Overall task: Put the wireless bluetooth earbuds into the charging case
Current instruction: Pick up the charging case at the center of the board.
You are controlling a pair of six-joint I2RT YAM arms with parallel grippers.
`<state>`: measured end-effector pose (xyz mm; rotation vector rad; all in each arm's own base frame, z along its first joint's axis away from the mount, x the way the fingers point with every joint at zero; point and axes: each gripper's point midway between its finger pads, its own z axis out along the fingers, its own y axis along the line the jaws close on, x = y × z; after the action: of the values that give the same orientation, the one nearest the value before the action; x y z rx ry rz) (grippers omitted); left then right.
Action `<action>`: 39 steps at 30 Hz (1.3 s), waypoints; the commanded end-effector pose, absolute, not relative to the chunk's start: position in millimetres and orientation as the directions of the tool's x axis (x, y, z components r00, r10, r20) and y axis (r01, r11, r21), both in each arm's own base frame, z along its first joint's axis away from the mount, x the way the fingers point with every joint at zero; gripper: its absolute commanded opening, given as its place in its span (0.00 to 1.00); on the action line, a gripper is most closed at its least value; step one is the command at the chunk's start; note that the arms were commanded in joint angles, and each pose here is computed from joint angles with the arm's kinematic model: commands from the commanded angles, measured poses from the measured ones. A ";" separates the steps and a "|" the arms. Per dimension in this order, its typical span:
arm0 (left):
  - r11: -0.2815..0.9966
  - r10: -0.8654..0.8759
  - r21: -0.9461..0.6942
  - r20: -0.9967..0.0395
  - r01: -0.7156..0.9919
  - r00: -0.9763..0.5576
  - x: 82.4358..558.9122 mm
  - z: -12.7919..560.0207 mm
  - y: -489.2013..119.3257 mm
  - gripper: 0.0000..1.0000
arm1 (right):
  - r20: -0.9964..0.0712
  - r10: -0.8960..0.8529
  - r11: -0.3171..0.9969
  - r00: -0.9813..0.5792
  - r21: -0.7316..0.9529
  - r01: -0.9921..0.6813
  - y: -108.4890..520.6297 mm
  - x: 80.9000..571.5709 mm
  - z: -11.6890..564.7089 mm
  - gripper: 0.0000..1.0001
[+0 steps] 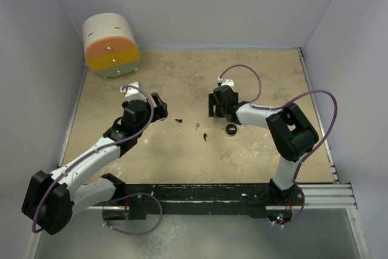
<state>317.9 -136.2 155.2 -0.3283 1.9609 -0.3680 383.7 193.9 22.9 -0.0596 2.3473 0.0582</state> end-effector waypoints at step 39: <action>0.899 -0.420 -0.437 -0.846 -0.025 -0.328 331.9 190.5 -144.7 0.90 | -0.772 -0.104 0.991 -0.628 -0.030 -0.127 195.1 397.3 54.4 0.00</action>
<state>319.1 -132.2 158.5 -0.3436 1.9447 -0.3506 387.1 187.2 22.3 -0.0894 2.3430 0.0299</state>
